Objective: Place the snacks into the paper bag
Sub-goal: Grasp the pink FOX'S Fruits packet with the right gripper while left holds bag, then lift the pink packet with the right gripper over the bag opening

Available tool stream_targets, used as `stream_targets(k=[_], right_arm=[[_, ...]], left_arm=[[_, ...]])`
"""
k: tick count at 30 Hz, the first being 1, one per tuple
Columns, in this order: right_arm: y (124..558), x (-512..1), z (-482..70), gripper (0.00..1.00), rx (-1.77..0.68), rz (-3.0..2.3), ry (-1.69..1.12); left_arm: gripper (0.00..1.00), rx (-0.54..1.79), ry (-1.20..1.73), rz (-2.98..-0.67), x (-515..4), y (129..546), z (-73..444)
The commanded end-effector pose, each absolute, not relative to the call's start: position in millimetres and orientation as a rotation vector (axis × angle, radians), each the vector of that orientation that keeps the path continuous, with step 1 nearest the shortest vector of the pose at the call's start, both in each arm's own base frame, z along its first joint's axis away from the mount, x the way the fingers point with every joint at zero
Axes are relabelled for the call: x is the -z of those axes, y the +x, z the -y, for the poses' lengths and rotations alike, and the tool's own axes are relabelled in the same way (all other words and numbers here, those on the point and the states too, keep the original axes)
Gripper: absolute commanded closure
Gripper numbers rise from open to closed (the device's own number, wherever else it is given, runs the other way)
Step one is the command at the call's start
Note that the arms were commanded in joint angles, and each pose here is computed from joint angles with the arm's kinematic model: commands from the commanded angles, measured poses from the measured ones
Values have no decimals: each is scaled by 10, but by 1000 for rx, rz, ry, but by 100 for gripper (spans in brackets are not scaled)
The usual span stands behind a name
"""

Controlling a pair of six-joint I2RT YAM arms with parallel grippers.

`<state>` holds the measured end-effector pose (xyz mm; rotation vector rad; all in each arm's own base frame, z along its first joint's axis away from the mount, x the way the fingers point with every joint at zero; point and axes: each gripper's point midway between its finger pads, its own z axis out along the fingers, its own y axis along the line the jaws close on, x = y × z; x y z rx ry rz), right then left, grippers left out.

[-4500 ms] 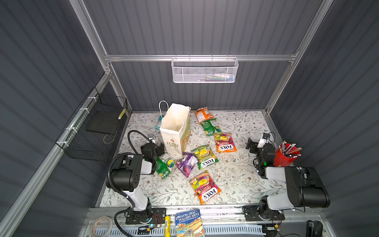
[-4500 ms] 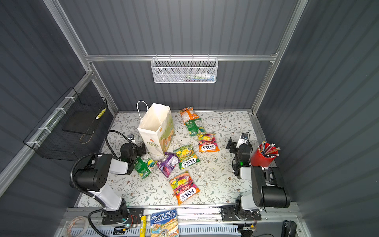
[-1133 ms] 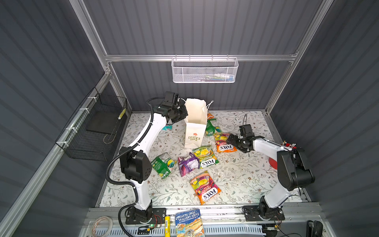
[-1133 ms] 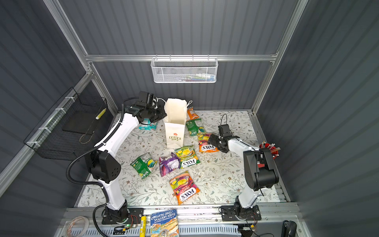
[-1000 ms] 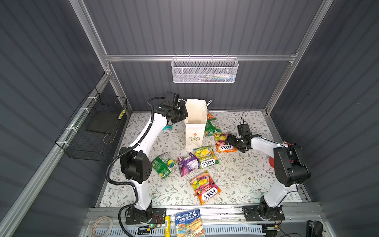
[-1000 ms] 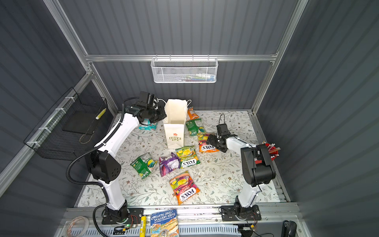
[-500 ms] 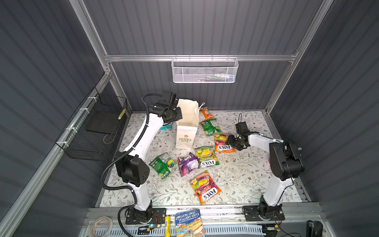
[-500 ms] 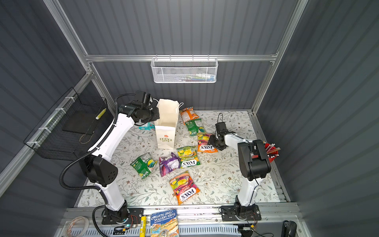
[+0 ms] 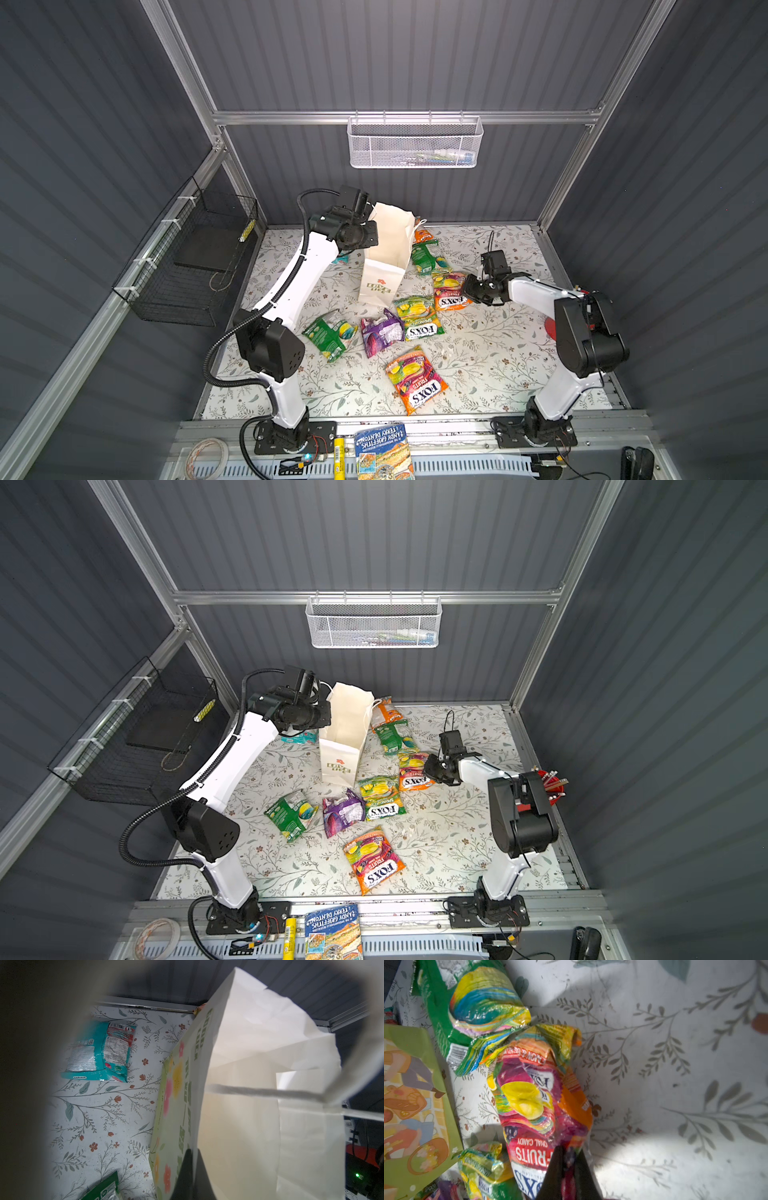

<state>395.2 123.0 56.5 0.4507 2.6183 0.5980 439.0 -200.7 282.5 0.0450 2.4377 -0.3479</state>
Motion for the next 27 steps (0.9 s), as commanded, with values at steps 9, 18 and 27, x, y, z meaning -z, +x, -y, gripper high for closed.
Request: stream_targets(k=[9, 18, 27], right_arm=[[3664, -1636, -1137, 100, -684, -2326, 414], [3279, -2840, -1148, 100, -747, -2076, 315], [2973, -3901, -1520, 100, -866, -1915, 159]], left_arm=[[100, 396, 42, -2453, -2723, 4398, 2056], [100, 465, 34, -2459, -2718, 4366, 2132], [100, 491, 2, -2420, -2819, 4334, 2115]])
